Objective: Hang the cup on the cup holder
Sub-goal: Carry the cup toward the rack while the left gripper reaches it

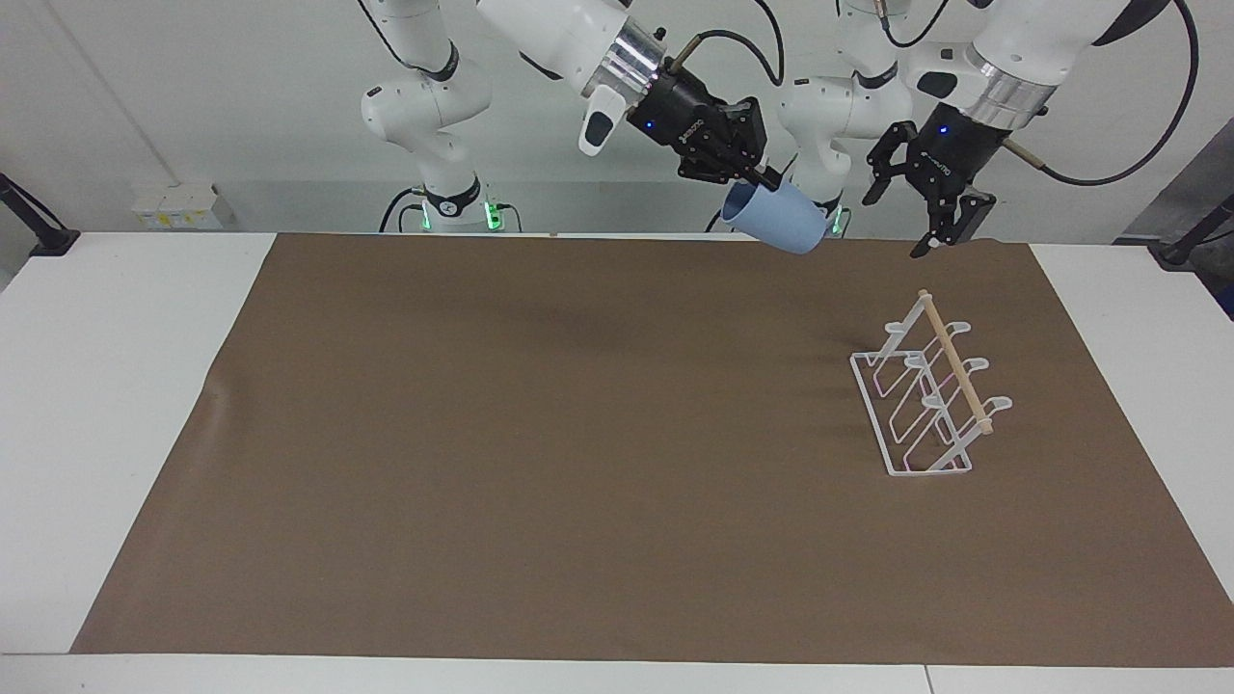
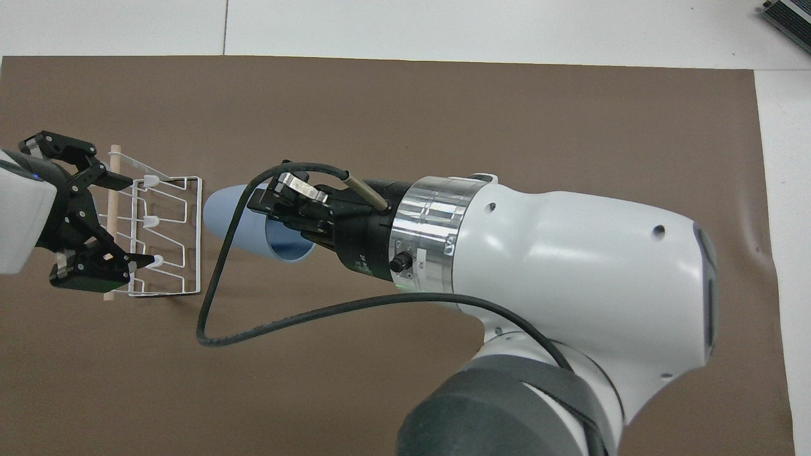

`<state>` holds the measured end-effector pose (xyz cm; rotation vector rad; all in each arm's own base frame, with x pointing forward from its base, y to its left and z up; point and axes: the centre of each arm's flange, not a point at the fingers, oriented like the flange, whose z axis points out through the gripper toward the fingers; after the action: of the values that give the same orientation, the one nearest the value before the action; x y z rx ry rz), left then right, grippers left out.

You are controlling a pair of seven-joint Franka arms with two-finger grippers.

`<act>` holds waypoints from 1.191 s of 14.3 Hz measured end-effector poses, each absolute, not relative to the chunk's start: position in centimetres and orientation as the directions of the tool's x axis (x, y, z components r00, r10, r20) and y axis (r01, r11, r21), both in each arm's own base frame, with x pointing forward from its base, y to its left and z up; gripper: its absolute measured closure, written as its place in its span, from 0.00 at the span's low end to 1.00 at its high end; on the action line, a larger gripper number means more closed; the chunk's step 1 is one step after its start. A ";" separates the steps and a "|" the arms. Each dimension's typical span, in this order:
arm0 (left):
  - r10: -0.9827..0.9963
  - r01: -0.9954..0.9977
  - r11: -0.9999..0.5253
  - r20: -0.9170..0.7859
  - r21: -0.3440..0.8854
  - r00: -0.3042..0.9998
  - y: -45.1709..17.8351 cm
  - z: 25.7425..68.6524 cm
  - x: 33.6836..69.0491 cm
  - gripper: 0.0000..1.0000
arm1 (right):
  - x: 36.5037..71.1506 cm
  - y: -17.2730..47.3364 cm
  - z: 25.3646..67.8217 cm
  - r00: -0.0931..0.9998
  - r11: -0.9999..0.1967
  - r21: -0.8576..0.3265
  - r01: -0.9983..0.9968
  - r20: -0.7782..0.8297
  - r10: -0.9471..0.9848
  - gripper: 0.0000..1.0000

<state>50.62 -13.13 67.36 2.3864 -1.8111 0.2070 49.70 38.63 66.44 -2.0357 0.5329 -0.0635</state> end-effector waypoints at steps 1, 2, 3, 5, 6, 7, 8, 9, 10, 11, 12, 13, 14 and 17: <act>-0.952 -0.975 -0.221 0.213 0.009 0.218 -13.7 67.7 50.5 0.00 | 49.6 38.7 66.5 0.901 -0.410 -0.845 -0.343 -0.173 -0.397 0.95; -0.954 -0.982 -0.187 0.241 -0.007 0.180 -14.1 68.0 50.5 0.00 | 49.6 38.7 66.5 0.901 -0.410 -0.845 -0.343 -0.173 -0.397 0.95; -0.950 -0.986 -0.168 0.268 -0.016 0.158 -14.5 68.3 50.5 0.00 | 49.6 38.7 66.5 0.901 -0.409 -0.845 -0.343 -0.173 -0.397 0.95; -0.940 -0.989 -0.145 0.314 -0.025 0.130 -15.2 68.7 50.4 0.00 | 49.6 38.7 66.5 0.901 -0.409 -0.846 -0.343 -0.173 -0.398 0.95; -0.937 -0.991 -0.132 0.328 -0.027 0.116 -15.7 68.8 50.3 0.00 | 49.6 38.7 66.5 0.901 -0.409 -0.846 -0.343 -0.173 -0.398 0.95; -0.937 -0.993 -0.117 0.335 -0.031 0.100 -16.5 68.9 50.1 0.00 | 49.6 38.7 66.5 0.901 -0.409 -0.845 -0.343 -0.173 -0.398 0.95; -0.937 -0.994 -0.102 0.339 -0.037 0.083 -17.4 69.0 49.9 0.00 | 49.6 38.7 66.5 0.901 -0.409 -0.845 -0.343 -0.173 -0.398 0.95; -0.938 -0.995 -0.086 0.342 -0.046 0.065 -18.5 69.1 49.6 0.00 | 49.6 38.7 66.5 0.901 -0.409 -0.845 -0.343 -0.173 -0.398 0.95; -0.937 -0.995 -0.075 0.346 -0.060 0.050 -19.3 69.2 49.5 0.00 | 49.6 38.7 66.5 0.901 -0.409 -0.845 -0.344 -0.174 -0.398 0.95; -0.936 -0.995 -0.070 0.350 -0.074 0.039 -19.9 69.3 49.4 0.00 | 49.6 38.7 66.5 0.901 -0.409 -0.845 -0.344 -0.174 -0.398 0.95; -0.934 -0.994 -0.069 0.356 -0.089 0.032 -20.3 69.5 49.4 0.00 | 49.6 38.7 66.5 0.901 -0.409 -0.845 -0.344 -0.174 -0.398 0.95; -0.932 -0.992 -0.068 0.362 -0.102 0.027 -20.6 69.5 49.4 0.00 | 49.6 38.7 66.5 0.901 -0.409 -0.845 -0.344 -0.174 -0.398 0.95; -0.930 -0.992 -0.066 0.368 -0.111 0.021 -21.0 69.5 49.4 0.00 | 49.7 38.7 66.5 0.900 -0.408 -0.846 -0.344 -0.173 -0.399 0.95; -0.920 -0.991 -0.067 0.391 -0.115 0.017 -22.0 68.5 49.6 0.00 | 50.1 38.2 66.4 0.896 -0.406 -0.845 -0.349 -0.174 -0.409 0.95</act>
<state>49.57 -22.01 68.47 2.0939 -2.0036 0.5485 50.10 38.21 66.39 -2.0299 0.5478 -0.0732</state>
